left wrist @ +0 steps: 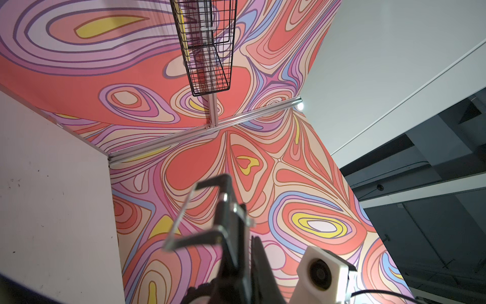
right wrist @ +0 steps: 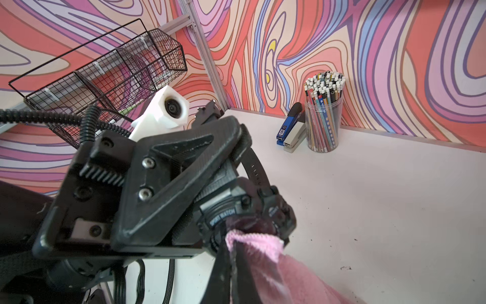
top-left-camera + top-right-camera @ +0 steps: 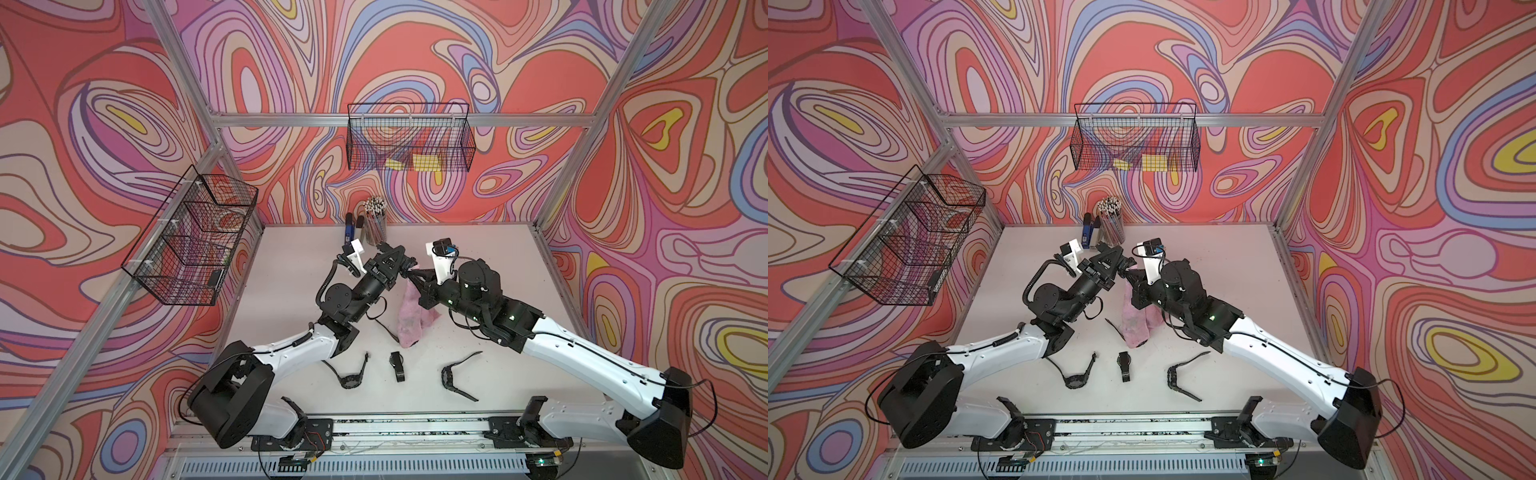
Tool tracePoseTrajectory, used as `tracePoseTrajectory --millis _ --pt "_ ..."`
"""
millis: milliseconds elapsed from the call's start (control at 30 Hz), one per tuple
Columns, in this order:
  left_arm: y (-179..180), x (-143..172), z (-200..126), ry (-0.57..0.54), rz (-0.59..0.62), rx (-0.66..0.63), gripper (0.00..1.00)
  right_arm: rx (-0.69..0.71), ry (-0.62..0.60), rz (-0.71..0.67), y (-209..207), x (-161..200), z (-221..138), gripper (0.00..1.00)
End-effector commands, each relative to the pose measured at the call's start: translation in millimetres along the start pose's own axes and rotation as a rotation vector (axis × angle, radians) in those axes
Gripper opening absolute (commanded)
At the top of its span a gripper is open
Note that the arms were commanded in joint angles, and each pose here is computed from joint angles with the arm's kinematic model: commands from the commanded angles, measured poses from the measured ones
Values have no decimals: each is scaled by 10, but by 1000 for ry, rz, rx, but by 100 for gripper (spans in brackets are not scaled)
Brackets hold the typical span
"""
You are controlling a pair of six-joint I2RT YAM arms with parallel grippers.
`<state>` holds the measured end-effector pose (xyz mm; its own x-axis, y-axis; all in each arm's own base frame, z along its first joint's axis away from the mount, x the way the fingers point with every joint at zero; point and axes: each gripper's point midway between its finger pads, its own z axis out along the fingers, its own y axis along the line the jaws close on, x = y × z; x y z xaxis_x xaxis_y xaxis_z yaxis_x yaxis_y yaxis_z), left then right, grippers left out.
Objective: Wipe the watch dial
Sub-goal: Wipe the dirt from the watch dial.
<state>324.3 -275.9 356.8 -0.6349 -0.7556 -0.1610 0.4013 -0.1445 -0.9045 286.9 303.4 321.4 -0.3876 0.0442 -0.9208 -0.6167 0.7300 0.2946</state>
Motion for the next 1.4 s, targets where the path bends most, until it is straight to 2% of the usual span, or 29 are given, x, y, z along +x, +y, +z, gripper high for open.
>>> tracePoseTrajectory --millis 0,233,800,1367 --pt "-544 180 0 84 -11 180 0 24 49 -24 -31 204 38 0" --pt "-583 172 -42 81 -12 187 0 85 11 -11 -363 -35 9 0" --pt "-472 214 -32 98 -26 163 0 -22 -61 -47 -38 -491 -4 0" --pt "-423 203 -3 89 -24 153 0 -126 -18 -95 491 -343 64 0"
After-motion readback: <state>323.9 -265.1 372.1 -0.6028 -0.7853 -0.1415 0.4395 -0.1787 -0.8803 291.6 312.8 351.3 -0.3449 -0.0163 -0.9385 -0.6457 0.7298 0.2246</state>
